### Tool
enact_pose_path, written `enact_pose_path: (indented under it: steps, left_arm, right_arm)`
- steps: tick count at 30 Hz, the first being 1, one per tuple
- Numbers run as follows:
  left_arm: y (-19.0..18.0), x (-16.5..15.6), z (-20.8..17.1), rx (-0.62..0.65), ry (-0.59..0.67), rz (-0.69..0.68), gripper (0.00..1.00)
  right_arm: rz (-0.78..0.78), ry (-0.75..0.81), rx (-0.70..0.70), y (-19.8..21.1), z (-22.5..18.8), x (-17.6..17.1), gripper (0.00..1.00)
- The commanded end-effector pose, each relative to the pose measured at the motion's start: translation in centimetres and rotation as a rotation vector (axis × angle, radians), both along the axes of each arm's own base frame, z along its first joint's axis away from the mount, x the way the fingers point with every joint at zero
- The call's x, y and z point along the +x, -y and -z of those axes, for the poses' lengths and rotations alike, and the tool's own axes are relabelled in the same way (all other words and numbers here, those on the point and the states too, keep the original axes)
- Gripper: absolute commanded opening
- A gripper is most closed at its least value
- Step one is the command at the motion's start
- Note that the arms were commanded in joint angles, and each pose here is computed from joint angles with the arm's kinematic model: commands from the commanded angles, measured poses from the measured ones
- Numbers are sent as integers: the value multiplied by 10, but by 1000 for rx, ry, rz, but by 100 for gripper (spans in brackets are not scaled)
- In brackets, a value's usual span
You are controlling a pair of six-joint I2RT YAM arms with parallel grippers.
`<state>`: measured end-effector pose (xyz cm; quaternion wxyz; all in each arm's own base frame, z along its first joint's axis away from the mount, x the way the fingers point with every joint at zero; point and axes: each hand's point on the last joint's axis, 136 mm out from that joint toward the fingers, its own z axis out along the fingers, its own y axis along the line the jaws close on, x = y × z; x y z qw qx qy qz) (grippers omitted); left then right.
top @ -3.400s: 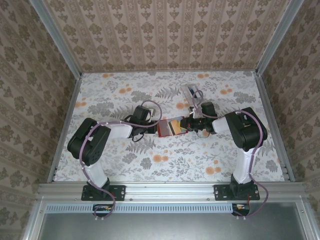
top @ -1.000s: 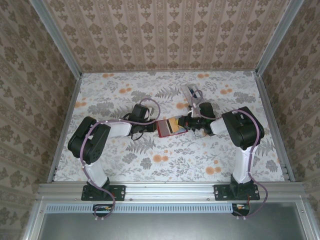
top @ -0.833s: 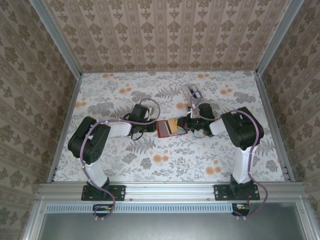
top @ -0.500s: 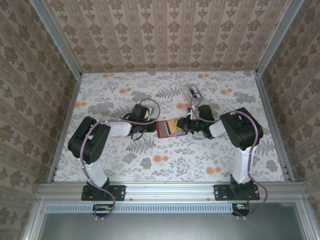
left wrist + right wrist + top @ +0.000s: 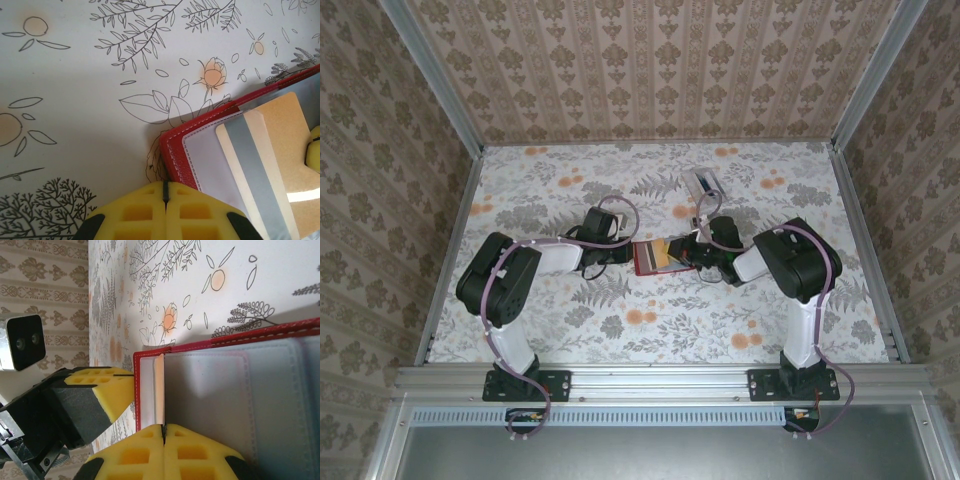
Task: Put the credit cards into the card holder
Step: Insert the credit card into the card slot.
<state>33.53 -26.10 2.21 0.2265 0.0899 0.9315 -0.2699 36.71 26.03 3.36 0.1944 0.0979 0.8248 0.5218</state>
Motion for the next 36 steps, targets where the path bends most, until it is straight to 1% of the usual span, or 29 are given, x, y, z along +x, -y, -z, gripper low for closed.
enact_pose_path:
  steps: [1,6,13,18,23,26,30,33,35,36]
  left_arm:
    - [-6,-4,18,23,-63,-20,0]
    - [-7,-4,19,24,-69,-25,0]
    - [-8,-3,21,30,-75,-32,0]
    - [-10,-4,21,37,-73,-38,0]
    - [-8,-4,21,33,-77,-33,0]
    - [-10,-4,22,42,-78,-38,0]
    - [-9,-3,24,40,-81,-34,0]
    - [-15,0,20,67,-74,-36,0]
    - [-23,2,15,82,-59,-52,0]
    - [-25,2,12,80,-51,-56,0]
  right_arm:
    - [53,-37,-29,-2,13,-4,0]
    - [60,-35,-41,-8,11,-10,0]
    - [66,-54,-68,-17,18,-17,6]
    - [53,-81,-88,-21,25,-21,7]
    - [13,-93,-168,-21,30,-28,9]
    - [0,-96,-190,-25,30,-31,10]
    - [-22,-113,-193,-36,33,-33,15]
    - [-8,-110,-188,-36,27,-30,17]
    - [-5,-90,-222,-32,20,-29,21]
    - [-10,-76,-246,-30,16,-28,25]
